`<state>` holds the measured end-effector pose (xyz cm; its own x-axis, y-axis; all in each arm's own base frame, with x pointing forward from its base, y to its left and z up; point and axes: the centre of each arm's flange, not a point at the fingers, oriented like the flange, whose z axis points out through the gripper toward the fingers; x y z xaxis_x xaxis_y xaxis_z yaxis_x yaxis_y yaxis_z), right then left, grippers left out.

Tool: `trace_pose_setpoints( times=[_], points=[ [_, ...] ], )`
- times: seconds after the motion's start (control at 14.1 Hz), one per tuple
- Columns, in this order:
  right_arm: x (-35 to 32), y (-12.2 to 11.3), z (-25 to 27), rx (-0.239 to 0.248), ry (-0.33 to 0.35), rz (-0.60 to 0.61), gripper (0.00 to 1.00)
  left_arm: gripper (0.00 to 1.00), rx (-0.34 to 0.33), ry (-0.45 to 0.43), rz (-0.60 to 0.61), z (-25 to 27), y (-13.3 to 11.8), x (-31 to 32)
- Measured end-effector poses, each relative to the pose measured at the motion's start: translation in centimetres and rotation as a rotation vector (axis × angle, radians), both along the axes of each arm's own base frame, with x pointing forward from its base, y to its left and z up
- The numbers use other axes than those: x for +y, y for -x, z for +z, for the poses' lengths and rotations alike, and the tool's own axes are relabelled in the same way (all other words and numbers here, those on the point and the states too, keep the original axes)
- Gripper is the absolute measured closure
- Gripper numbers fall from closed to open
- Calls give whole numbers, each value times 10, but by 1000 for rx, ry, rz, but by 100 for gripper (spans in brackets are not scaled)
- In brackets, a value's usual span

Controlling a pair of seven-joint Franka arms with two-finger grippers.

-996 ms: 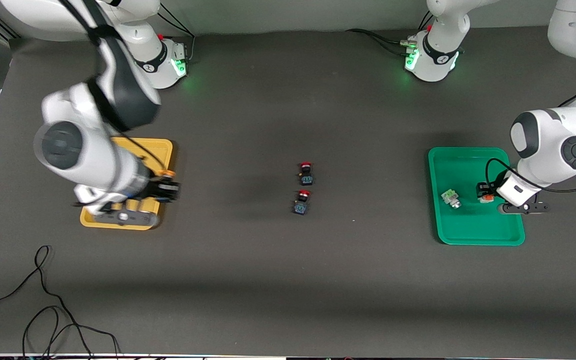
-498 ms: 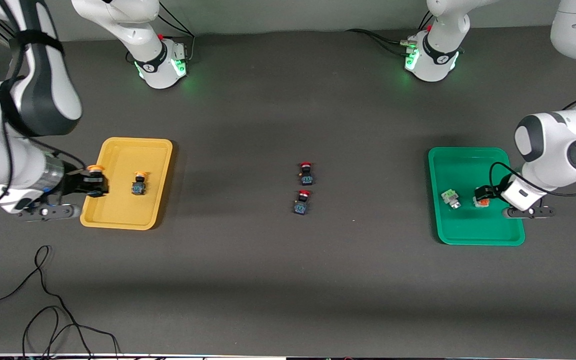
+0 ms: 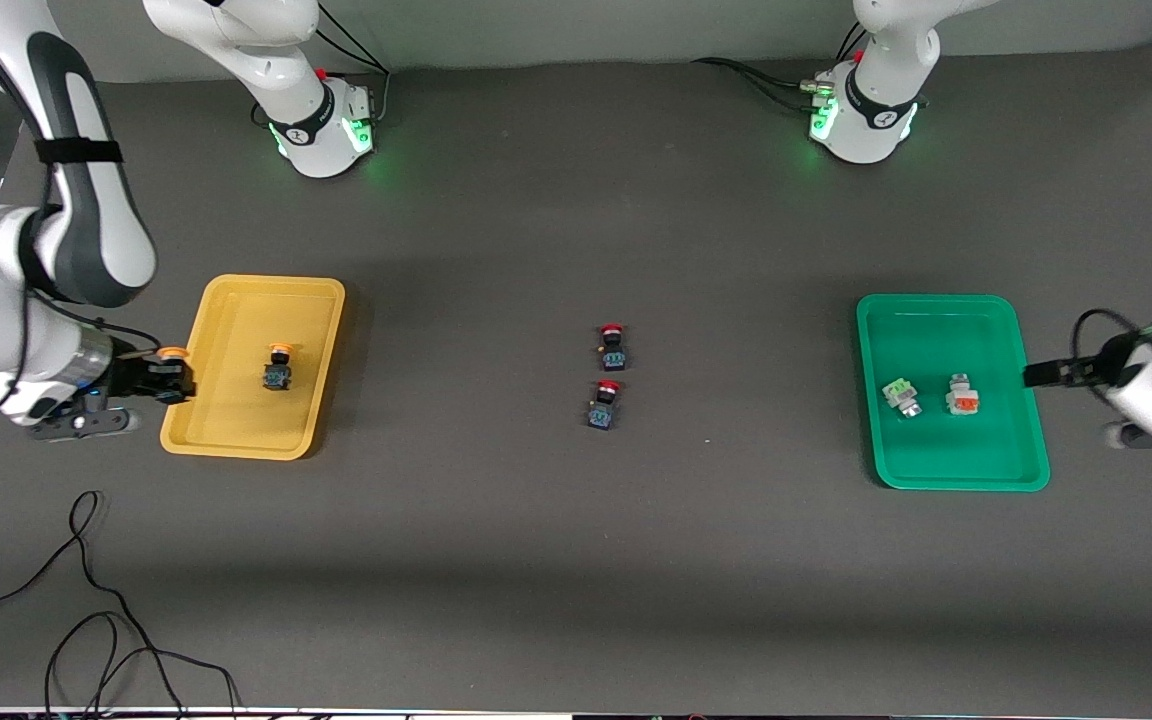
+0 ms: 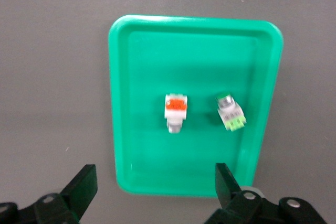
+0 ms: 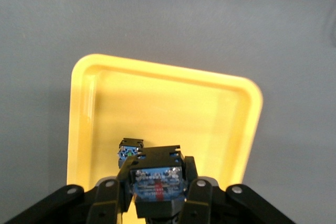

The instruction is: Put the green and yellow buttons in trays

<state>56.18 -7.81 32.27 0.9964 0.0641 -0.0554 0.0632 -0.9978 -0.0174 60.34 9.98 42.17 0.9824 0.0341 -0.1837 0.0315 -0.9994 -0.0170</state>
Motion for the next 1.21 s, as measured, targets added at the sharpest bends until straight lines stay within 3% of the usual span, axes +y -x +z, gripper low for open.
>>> trace_pose_setpoints(
  times=[0.14,0.36,1.0,1.07,1.21],
  points=[
    [4,20,-40,-27,-1,-6,59,0,-7,-7,-4,49,9,-8],
    [6,40,-84,-7,-1,-8,59,0,-36,16,-34,102,26,-41],
    [-6,43,-132,-7,6,-10,59,0,-41,15,-139,161,42,-135],
    [-6,42,-131,-8,6,-10,56,0,-43,24,-139,165,42,-136],
    [-6,41,-130,-12,6,-10,36,0,-52,46,-132,170,43,-136]
  ],
)
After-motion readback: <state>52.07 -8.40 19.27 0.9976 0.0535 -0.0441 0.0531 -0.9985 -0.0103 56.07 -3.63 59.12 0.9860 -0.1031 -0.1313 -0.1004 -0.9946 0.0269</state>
